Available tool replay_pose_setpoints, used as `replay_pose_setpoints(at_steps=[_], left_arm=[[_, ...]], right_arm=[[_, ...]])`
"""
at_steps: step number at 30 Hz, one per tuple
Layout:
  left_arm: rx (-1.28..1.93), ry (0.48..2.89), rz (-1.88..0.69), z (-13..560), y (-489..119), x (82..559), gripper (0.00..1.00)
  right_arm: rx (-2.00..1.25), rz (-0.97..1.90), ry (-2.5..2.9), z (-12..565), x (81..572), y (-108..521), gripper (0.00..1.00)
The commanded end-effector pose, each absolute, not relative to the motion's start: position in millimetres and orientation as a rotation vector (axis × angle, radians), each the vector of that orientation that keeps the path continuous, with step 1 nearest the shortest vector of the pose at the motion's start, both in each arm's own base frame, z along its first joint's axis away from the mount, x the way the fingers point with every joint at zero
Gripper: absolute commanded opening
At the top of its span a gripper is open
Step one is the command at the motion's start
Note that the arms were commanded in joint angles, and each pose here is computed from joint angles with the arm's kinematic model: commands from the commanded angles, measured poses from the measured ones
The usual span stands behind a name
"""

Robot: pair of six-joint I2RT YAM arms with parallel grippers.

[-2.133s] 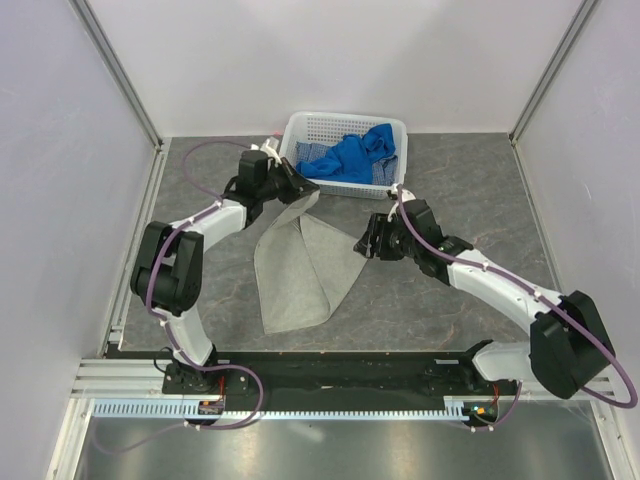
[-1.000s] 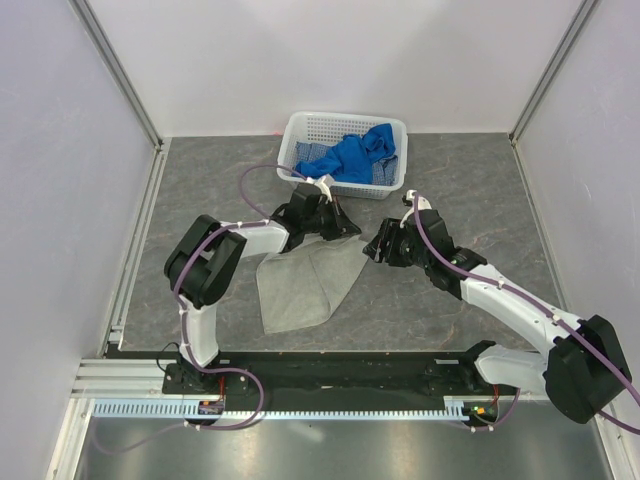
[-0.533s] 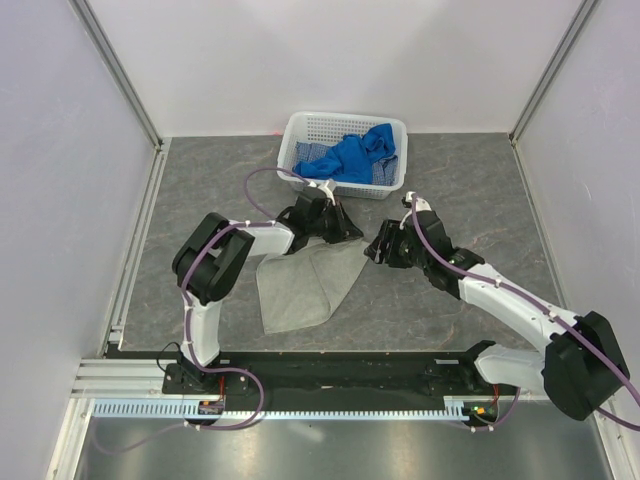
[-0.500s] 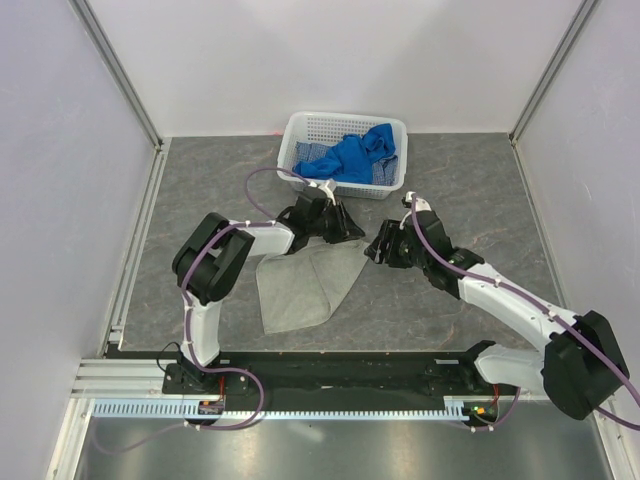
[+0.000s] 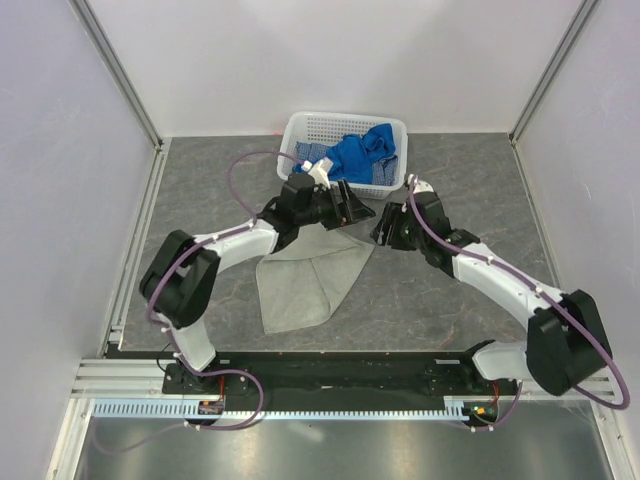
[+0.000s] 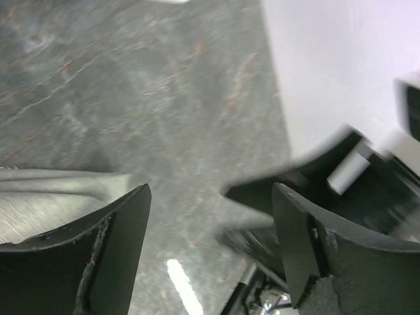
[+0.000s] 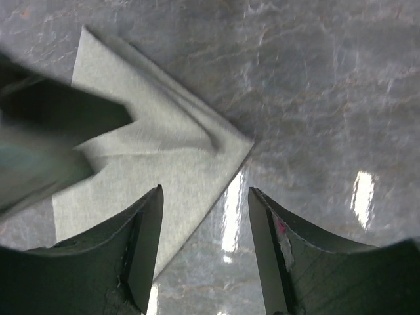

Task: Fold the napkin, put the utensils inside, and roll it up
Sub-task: Fold the napkin

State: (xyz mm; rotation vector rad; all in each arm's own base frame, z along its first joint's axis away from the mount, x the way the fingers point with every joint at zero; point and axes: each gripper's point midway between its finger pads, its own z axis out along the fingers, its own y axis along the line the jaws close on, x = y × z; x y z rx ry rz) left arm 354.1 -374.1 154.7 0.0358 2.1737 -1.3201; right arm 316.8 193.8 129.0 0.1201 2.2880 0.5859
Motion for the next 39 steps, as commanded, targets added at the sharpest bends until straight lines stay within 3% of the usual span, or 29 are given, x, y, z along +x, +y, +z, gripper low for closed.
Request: replay_pose_setpoints(at_steps=[1,10,22,28,31,32,33,36,39], left_arm=[[0.071,2.122,-1.331,177.5,-353.2,338.3,0.84],[-0.100,2.269,-0.947,119.7,-263.4,311.2,0.84],[-0.195,2.277,-0.891,110.2,-200.5,281.9,0.88],[-0.244,2.254,-0.906,118.6,-175.7,283.7,0.89],[-0.255,2.233,-0.934,126.8,-168.6,288.6,0.89],[-0.260,2.224,-0.932,129.0,-163.8,292.0,0.89],[-0.251,2.225,-0.941,131.2,-163.2,292.6,0.89],[-0.242,2.218,-0.914,136.9,-155.0,302.3,0.89],[-0.248,2.208,-0.924,144.2,-150.9,311.4,0.90]], right_arm=[[-0.005,0.612,2.269,135.2,343.9,209.3,0.62],[-0.328,0.578,2.339,76.0,383.9,239.2,0.60],[-0.474,0.626,2.401,29.7,388.7,255.8,0.57],[-0.467,0.673,2.468,19.1,368.2,253.9,0.38],[-0.439,0.703,2.517,13.8,352.8,251.3,0.23],[-0.431,0.702,2.537,10.5,346.4,248.4,0.12],[-0.400,0.705,2.562,9.1,341.1,246.5,0.07],[-0.280,0.632,2.598,7.1,331.9,231.1,0.00],[-0.059,0.525,2.608,8.4,323.1,208.7,0.00]])
